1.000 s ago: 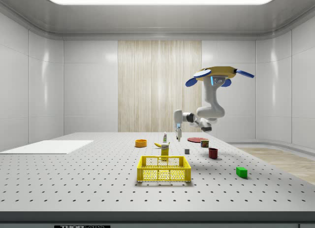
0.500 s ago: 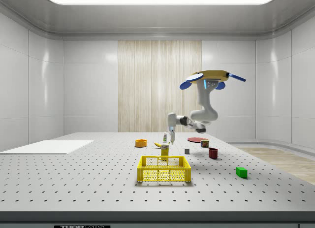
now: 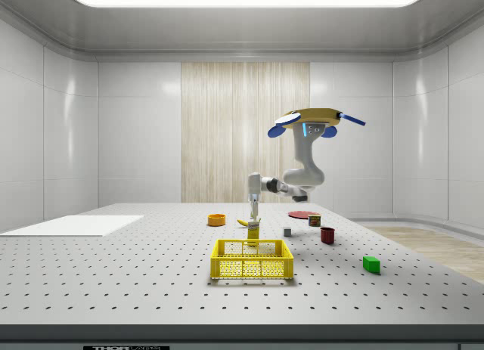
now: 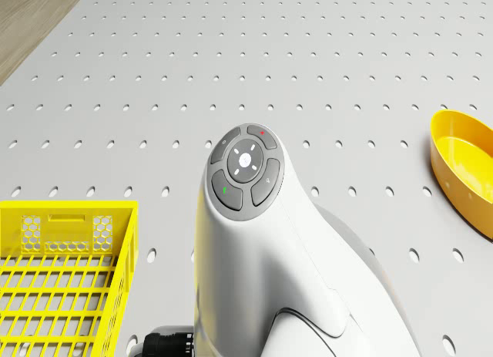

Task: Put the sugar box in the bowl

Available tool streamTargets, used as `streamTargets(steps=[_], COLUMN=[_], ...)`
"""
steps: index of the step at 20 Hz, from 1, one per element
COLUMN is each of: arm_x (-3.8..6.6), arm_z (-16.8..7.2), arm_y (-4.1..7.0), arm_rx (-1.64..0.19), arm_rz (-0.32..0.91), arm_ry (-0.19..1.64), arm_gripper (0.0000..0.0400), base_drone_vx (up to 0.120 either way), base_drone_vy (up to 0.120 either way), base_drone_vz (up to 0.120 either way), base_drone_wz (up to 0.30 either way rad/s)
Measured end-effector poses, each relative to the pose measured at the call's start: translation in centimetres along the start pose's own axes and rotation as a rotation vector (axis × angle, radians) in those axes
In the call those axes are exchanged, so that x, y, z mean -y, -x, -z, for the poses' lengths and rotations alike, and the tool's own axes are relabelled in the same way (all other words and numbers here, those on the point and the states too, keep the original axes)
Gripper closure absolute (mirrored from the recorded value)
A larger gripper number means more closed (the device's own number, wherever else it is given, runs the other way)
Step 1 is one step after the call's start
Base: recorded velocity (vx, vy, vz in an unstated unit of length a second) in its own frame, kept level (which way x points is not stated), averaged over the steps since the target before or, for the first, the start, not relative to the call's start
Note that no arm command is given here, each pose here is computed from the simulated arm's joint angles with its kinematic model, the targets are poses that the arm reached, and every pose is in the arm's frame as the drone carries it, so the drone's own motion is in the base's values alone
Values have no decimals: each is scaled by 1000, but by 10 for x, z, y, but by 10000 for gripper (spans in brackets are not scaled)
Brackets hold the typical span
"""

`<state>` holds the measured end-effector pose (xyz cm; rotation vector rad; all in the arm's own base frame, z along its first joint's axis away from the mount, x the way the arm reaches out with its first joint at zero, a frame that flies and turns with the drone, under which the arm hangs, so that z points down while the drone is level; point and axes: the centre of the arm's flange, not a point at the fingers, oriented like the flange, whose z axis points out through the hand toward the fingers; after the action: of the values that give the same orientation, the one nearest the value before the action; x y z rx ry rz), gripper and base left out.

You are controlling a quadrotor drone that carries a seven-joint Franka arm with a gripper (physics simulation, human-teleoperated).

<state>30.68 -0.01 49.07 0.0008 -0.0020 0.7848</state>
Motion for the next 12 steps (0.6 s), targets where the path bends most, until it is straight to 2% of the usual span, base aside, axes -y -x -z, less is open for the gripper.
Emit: streamTargets(steps=[5, 12], arm_x=[0, 0], arm_z=[-1, -22], arm_y=[0, 0], arm_rx=[0, 0], arm_rz=[0, 0], arm_ry=[0, 0], arm_gripper=[0, 0], base_drone_vx=[8, 0], base_drone_vy=[0, 0], base_drone_vz=[0, 0], base_drone_wz=[0, 0])
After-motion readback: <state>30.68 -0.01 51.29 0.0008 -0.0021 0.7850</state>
